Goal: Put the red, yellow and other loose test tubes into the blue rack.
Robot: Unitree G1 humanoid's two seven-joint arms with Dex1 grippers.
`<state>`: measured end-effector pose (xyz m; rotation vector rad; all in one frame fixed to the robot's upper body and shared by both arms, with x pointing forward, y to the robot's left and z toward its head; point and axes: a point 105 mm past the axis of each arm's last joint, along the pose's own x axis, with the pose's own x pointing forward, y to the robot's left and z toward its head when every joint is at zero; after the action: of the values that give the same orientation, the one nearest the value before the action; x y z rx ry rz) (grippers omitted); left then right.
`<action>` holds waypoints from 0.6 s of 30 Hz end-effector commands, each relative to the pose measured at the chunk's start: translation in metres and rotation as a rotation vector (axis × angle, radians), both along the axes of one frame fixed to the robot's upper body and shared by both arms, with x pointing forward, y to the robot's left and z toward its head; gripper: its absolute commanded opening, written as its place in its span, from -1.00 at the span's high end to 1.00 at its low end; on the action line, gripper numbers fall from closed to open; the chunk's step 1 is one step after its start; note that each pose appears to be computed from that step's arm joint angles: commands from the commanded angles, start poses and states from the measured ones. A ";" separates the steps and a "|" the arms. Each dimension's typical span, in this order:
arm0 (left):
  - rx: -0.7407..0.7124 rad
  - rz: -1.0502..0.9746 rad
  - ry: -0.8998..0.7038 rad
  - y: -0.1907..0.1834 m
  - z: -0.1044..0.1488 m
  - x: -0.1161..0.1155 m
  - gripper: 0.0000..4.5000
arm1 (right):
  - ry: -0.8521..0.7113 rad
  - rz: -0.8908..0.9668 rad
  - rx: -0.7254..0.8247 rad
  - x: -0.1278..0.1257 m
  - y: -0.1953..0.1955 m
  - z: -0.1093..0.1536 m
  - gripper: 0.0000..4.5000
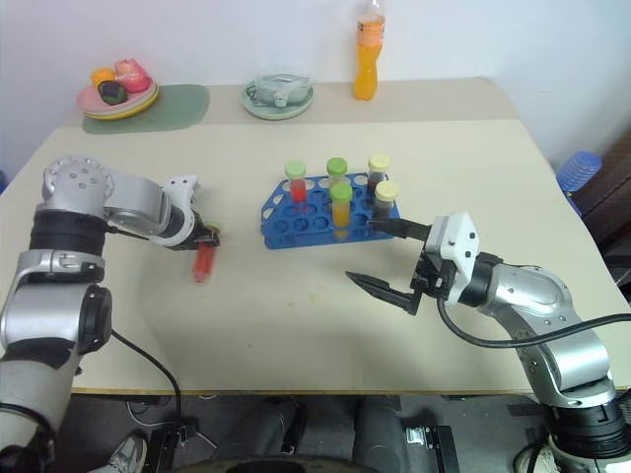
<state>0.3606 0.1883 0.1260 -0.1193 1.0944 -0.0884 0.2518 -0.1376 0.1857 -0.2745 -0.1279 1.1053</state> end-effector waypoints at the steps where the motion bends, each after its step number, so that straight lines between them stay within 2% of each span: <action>1: -0.013 -0.046 -0.086 0.002 0.008 -0.007 0.65 | -0.042 0.024 0.005 -0.002 0.004 0.007 -1.00; 4: -0.032 -0.127 -0.261 -0.002 0.029 -0.014 0.65 | -0.039 0.026 0.011 0.000 0.005 0.006 -1.00; 5: -0.004 -0.136 -0.371 0.000 0.037 -0.013 0.65 | -0.038 0.026 0.011 0.001 0.005 0.006 -1.00; 6: 0.011 -0.125 -0.549 0.002 0.051 -0.008 0.65 | -0.036 0.027 0.014 0.001 0.005 0.005 -1.00; 8: -0.031 -0.276 -0.803 -0.010 0.071 -0.014 0.65 | -0.034 0.029 0.018 0.004 0.006 0.004 -1.00; 9: -0.075 -0.349 -0.871 -0.018 0.076 -0.020 0.65 | -0.032 0.031 0.019 0.004 0.007 0.004 -1.00; 13: -0.091 -0.384 -1.088 -0.020 0.093 -0.027 0.65 | -0.026 0.041 0.013 0.005 0.007 0.001 -1.00; 15: -0.134 -0.447 -1.164 -0.029 0.099 -0.032 0.65 | -0.024 0.040 0.010 0.006 0.006 0.001 -1.00; 16: -0.147 -0.485 -1.253 -0.036 0.106 -0.036 0.65 | -0.024 0.037 0.009 0.006 0.005 0.001 -1.00; 18: -0.118 -0.554 -1.383 -0.045 0.114 -0.042 0.65 | -0.022 0.029 0.006 0.007 0.004 0.001 -1.00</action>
<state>0.3293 0.1507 0.2144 0.0590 -0.1211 -0.5931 0.2593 -0.1337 0.1768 -0.2612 -0.1098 1.1324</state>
